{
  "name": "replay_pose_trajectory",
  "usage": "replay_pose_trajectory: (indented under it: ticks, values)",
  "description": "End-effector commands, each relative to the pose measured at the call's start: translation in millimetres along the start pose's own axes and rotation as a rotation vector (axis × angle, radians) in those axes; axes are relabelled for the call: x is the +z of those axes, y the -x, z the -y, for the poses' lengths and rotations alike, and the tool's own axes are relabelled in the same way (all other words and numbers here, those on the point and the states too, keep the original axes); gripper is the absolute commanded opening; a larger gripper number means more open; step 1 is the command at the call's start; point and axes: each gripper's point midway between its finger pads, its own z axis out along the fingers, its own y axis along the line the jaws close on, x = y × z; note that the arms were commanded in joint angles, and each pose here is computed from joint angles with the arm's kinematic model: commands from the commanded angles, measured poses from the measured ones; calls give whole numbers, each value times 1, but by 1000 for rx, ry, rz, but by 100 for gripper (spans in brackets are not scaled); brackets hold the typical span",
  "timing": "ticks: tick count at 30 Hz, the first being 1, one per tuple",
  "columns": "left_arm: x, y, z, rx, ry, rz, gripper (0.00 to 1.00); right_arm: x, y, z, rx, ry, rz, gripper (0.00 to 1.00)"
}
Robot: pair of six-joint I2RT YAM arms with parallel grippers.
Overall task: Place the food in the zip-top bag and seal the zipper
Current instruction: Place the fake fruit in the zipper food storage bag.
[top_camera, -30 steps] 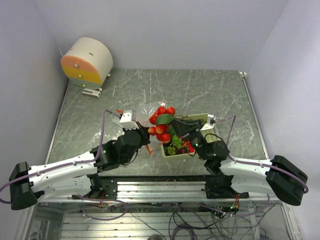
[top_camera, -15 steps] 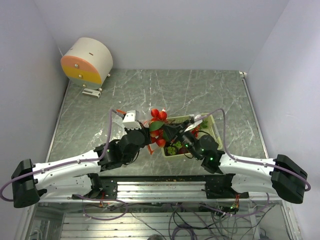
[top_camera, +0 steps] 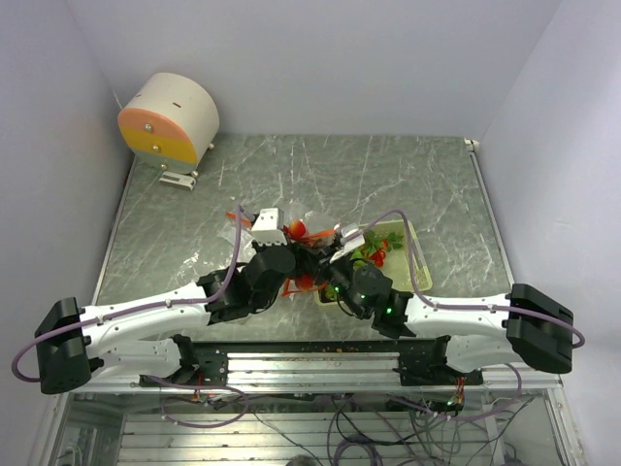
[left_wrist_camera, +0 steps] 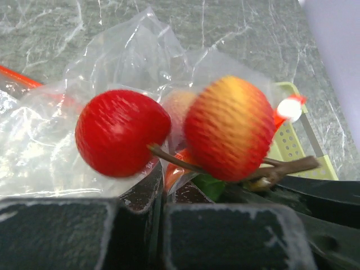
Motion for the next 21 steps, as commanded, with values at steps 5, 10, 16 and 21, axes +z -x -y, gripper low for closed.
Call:
replay_pose_trajectory:
  ticks: [5,10,16,21]
  values:
    - [-14,42,32,-112,-110,66,7,-7,-17,61,0,-392,-34,0]
    - [-17,42,22,-118,-85,75,7,-12,-4,47,25,-251,40,0]
    - [-19,42,16,-108,-71,77,7,-7,-8,46,-30,-253,15,5]
    - [-24,46,3,-102,-39,95,7,-15,-13,54,-80,-245,18,4]
